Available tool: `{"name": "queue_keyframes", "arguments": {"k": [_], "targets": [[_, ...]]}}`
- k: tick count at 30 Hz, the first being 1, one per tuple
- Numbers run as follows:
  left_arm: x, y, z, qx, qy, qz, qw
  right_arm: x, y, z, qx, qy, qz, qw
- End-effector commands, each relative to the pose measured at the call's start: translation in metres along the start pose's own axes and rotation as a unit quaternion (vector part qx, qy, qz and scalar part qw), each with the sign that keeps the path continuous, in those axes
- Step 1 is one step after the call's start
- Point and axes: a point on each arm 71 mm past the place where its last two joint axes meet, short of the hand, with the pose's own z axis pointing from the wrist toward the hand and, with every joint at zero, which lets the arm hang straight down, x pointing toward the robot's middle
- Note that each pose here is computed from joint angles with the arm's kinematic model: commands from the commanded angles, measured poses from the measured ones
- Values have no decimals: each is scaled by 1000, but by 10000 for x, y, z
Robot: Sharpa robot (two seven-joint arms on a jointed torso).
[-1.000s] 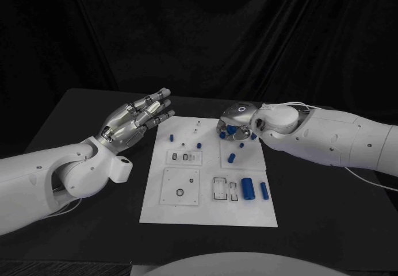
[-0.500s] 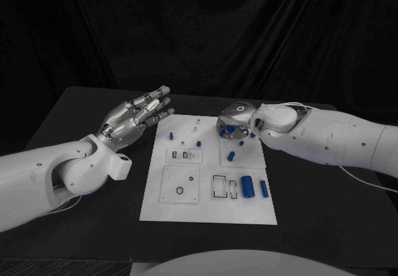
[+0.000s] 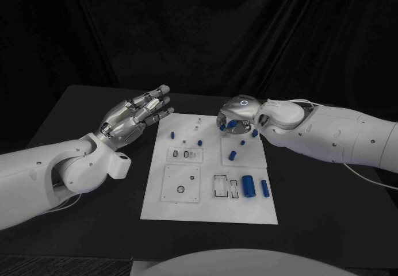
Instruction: Assemble the parts on the task board
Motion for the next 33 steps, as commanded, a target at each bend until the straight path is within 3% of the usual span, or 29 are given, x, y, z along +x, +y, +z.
{"name": "queue_keyframes", "arguments": {"k": [1,11,21,33], "targets": [[21,-78,-8,48,1,0,999,-160,-7,45,7,-23,7,1000],[60,-98,-37,47,-10,8,999,-350,29,274,3,-16,-4,1000],[74,-109,-42,47,-17,14,999,-361,26,444,9,-6,-9,1000],[96,-103,-15,45,-15,13,999,-328,-7,545,23,8,-3,1000]]}}
